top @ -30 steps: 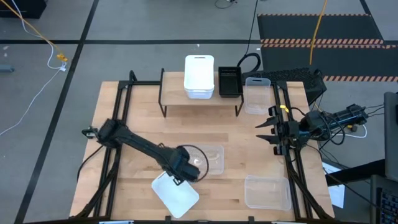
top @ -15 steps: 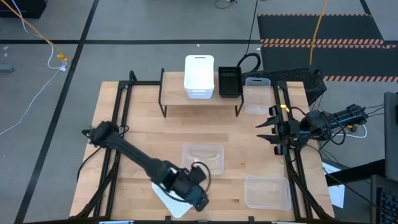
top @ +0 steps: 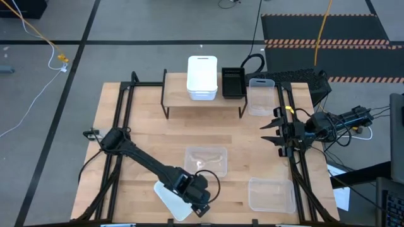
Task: Stack baskets on shelf by color
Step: Stack the white bin on the white bin on the shelf
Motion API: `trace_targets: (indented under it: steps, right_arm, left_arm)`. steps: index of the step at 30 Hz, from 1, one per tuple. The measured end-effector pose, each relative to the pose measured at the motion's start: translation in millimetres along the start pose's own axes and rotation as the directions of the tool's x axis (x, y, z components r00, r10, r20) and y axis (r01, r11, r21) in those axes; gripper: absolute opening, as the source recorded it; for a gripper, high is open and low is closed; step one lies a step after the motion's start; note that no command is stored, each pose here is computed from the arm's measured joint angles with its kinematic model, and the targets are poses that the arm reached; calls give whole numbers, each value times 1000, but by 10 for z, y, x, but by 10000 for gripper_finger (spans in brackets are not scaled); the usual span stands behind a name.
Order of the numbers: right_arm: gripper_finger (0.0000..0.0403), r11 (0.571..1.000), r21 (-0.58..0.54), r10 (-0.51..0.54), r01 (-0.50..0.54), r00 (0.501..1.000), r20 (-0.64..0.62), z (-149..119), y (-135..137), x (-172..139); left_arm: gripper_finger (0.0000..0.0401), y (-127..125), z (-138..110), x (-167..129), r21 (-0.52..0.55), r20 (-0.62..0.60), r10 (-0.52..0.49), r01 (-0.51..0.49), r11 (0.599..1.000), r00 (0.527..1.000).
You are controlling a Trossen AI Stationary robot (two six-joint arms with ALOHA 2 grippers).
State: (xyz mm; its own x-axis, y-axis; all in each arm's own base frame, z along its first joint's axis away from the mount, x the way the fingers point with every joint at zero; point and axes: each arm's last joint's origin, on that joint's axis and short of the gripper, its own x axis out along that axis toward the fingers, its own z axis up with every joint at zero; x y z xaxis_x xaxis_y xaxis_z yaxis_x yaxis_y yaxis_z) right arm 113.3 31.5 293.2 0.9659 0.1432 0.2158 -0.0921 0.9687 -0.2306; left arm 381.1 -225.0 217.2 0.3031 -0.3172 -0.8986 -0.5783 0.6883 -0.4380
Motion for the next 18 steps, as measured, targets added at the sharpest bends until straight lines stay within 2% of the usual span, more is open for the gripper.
trace_targets:
  steps: [4,8,12,18]
  right_arm:
    - [132,1000,0,0,0,1000,0,1,0,-1]
    - [132,1000,7,-1,1,1000,3,4,-2,-6]
    - [132,1000,7,0,-1,1000,4,6,-3,-11]
    - [132,1000,-1,2,-2,1000,-2,1,-2,-11]
  left_arm:
    - [202,-5,1,68,2,-11,-3,3,1000,1000]
    - [174,17,51,224,-4,-53,-11,11,1000,999]
    - [134,52,120,226,-23,-79,-10,9,1000,997]
    - [45,169,164,182,-76,-150,62,-74,994,987]
